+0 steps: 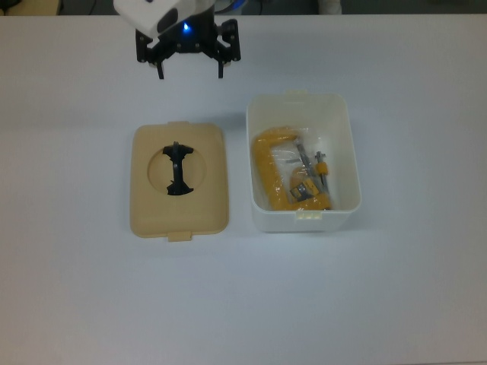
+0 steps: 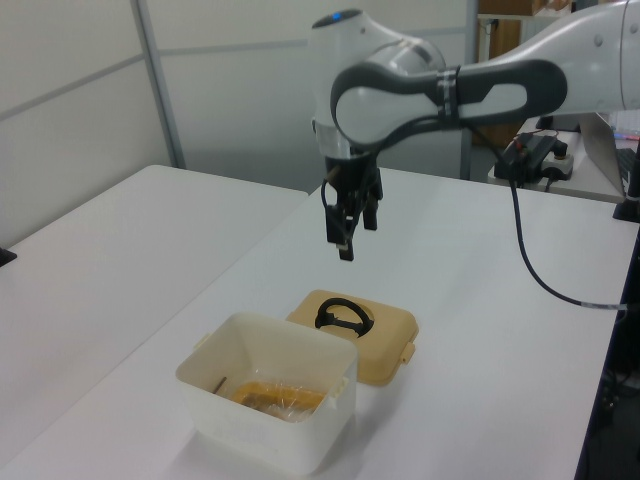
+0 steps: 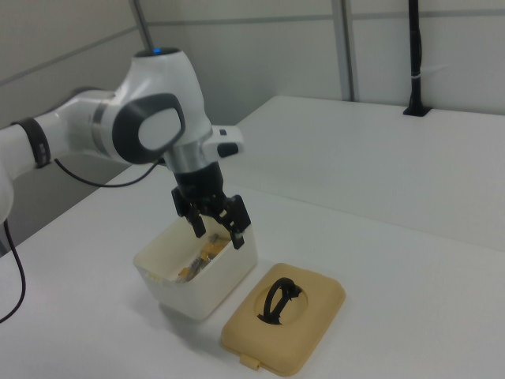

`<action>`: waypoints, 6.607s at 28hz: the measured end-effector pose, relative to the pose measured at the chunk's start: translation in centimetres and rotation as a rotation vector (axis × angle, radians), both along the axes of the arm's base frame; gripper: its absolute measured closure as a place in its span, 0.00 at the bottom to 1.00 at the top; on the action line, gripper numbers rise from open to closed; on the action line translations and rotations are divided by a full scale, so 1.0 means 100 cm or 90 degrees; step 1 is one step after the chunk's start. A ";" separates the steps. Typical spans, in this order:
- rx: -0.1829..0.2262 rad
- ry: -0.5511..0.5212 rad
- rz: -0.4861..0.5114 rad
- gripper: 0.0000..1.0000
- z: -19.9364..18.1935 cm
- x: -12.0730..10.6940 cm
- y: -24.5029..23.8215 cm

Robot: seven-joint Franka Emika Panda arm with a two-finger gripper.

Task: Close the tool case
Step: 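Move the open gripper above the black handle of the beige lid, then lower the gripper onto the black lid handle and close on it, then lift the beige lid by its handle off the table, then carry the lid over the white box and lower it onto the rim, then press the lid down onto the box rim while holding the handle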

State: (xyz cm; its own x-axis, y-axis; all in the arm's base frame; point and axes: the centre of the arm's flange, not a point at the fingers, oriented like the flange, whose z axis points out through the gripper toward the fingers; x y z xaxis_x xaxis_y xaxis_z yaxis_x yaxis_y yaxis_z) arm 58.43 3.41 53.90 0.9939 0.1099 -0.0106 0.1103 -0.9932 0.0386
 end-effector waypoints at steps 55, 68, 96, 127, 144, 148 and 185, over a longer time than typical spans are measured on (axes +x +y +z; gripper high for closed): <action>-0.024 -0.042 0.002 0.66 -0.167 0.049 -0.029; -0.023 -0.047 -0.013 0.89 -0.163 0.051 -0.042; -0.009 -0.061 -0.124 0.89 0.013 0.017 -0.074; 0.010 -0.061 -0.072 0.89 0.004 0.020 0.125; 0.021 -0.057 -0.037 0.89 -0.017 0.037 0.174; 0.025 -0.060 -0.032 0.89 -0.024 0.042 0.181; 0.015 -0.052 -0.018 0.89 -0.019 0.036 0.192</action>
